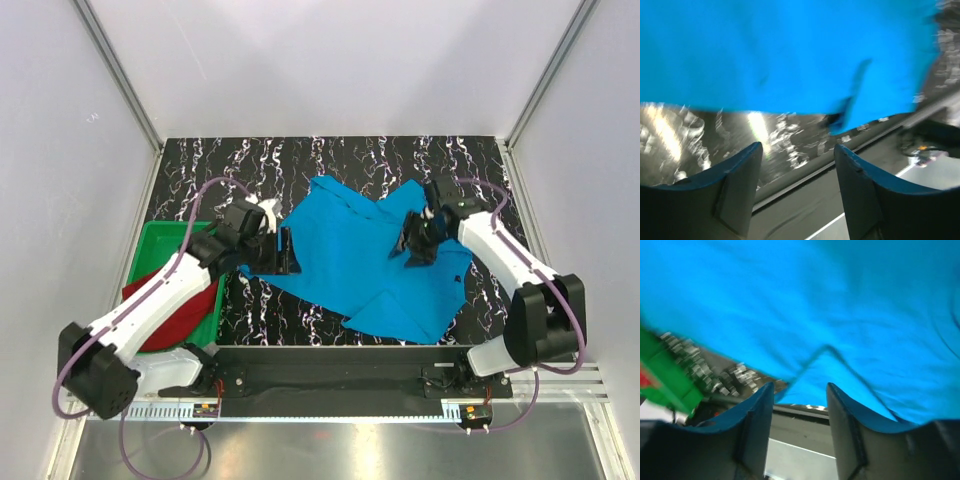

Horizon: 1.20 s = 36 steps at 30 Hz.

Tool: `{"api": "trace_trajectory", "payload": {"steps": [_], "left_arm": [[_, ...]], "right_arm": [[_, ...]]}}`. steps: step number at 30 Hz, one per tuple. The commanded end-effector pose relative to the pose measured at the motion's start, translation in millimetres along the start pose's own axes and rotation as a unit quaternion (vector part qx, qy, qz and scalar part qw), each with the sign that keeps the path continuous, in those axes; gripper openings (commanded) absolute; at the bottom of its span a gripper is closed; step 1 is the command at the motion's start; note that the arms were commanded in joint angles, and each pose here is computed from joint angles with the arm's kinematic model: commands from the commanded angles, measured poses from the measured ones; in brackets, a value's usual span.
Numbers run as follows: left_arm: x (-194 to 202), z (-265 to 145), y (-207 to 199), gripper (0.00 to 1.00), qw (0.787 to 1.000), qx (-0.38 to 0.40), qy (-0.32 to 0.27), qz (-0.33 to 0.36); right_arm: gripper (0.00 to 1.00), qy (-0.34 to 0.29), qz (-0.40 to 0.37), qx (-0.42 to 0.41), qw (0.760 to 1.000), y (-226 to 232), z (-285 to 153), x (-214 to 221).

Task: Fold and stack the t-shirts
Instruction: Flatten the tshirt out

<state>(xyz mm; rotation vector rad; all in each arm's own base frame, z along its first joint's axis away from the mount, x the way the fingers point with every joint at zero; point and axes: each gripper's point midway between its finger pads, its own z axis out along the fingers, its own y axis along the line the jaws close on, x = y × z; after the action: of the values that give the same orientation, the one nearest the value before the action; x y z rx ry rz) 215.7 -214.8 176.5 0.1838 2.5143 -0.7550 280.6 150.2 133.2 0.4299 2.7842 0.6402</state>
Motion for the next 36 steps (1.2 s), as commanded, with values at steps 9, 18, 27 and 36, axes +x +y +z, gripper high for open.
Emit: {"api": "trace_trajectory", "payload": {"steps": [9, 18, 27, 36], "left_arm": [[-6.5, 40.2, 39.9, 0.6, 0.995, -0.053, 0.083, 0.018], [-27.3, 28.7, 69.6, 0.51, 0.996, -0.041, 0.075, -0.003], [-23.5, 29.1, 67.5, 0.45, 0.996, -0.024, 0.081, -0.004], [-2.2, 57.4, 89.6, 0.26, 0.99, -0.05, 0.127, -0.046]], "right_arm": [[0.57, -0.071, 0.114, 0.152, 0.979, -75.5, 61.8, -15.3], [0.59, -0.063, 0.162, 0.201, 0.964, -100.5, 111.0, -45.7], [0.6, -0.118, 0.038, 0.278, 0.952, -134.3, 87.8, -179.4], [0.71, -0.124, 0.007, 0.192, 0.974, -66.5, 28.1, -178.8]]}}
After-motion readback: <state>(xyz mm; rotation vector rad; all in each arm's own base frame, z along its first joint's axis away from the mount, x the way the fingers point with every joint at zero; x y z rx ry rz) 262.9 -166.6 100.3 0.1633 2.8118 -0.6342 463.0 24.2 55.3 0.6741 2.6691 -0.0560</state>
